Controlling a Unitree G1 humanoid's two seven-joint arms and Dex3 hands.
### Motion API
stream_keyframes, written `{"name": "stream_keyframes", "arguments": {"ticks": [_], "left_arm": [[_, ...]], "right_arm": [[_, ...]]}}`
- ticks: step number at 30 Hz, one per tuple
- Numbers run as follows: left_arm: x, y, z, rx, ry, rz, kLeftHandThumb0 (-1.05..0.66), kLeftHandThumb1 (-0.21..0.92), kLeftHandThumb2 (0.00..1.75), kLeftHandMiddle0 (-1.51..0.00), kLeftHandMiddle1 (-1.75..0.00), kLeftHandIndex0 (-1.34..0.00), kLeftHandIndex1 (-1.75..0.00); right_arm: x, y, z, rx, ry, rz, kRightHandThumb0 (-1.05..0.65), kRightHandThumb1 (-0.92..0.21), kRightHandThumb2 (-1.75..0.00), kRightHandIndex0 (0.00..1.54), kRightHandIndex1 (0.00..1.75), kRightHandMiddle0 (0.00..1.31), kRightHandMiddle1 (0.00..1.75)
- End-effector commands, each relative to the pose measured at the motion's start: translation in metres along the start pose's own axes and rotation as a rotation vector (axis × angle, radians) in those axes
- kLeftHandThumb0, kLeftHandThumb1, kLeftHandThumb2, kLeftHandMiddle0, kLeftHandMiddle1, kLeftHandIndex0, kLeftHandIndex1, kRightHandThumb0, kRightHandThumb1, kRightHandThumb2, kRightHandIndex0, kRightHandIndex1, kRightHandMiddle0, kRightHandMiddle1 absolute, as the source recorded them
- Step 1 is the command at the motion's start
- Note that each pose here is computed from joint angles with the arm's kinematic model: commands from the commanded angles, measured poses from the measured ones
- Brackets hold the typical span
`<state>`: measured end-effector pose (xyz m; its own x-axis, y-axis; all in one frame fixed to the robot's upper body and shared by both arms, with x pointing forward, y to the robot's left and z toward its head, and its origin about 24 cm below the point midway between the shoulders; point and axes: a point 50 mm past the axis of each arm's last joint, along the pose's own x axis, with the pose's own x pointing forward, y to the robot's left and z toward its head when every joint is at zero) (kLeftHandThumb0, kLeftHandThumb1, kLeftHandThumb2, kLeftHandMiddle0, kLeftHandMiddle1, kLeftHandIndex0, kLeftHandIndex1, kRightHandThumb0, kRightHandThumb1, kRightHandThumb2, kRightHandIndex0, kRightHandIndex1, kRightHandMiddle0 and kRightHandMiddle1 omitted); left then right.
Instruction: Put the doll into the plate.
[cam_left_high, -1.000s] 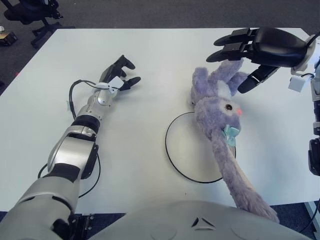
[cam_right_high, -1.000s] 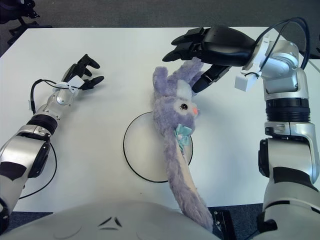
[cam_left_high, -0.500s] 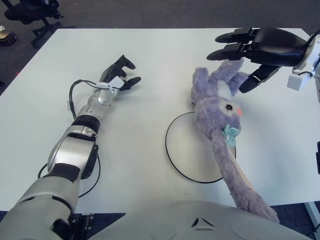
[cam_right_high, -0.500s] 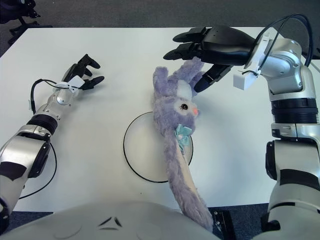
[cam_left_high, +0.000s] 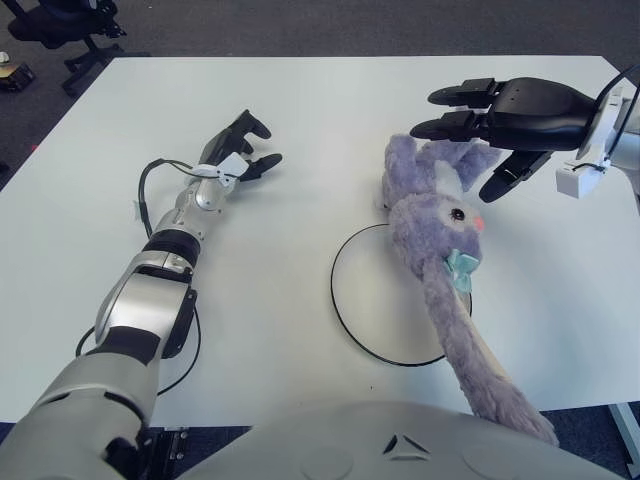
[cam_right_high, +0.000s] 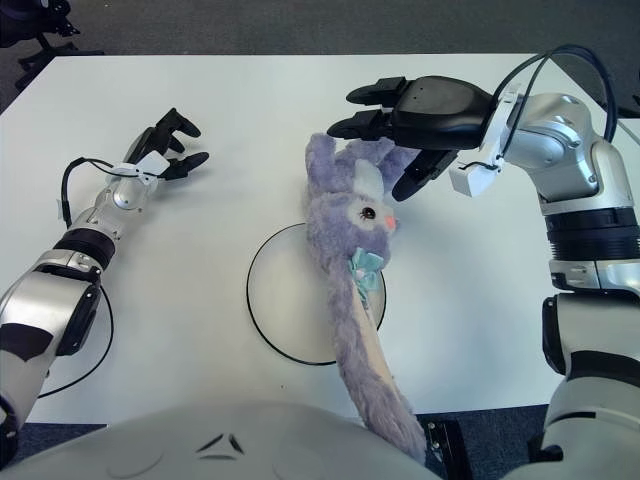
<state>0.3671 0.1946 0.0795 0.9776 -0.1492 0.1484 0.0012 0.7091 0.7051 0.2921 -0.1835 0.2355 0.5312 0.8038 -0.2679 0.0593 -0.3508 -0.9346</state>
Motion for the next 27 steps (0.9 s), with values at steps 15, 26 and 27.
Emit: {"name": "stream_keyframes", "arguments": {"ticks": [15, 26, 27], "left_arm": [[-0.004, -0.003, -0.005, 0.013, 0.019, -0.028, -0.01, 0.92, 0.37, -0.38, -1.6, -0.27, -1.43], [-0.004, -0.003, -0.004, 0.012, 0.016, -0.028, -0.01, 0.92, 0.38, -0.37, -1.61, -0.27, -1.43], [-0.004, -0.003, -0.004, 0.011, 0.016, -0.028, -0.01, 0.92, 0.38, -0.37, -1.61, -0.27, -1.43]], "right_arm": [[0.001, 0.007, 0.003, 0.116, 0.012, 0.142, -0.6, -0.92, -0.1, 0.05, 0.0, 0.16, 0.0], [0.003, 0.023, 0.006, 0.145, -0.008, 0.185, -0.62, -0.92, -0.08, 0.05, 0.0, 0.16, 0.0], [0.003, 0.023, 0.006, 0.145, -0.009, 0.188, -0.62, -0.92, -0.08, 0.05, 0.0, 0.16, 0.0]]}}
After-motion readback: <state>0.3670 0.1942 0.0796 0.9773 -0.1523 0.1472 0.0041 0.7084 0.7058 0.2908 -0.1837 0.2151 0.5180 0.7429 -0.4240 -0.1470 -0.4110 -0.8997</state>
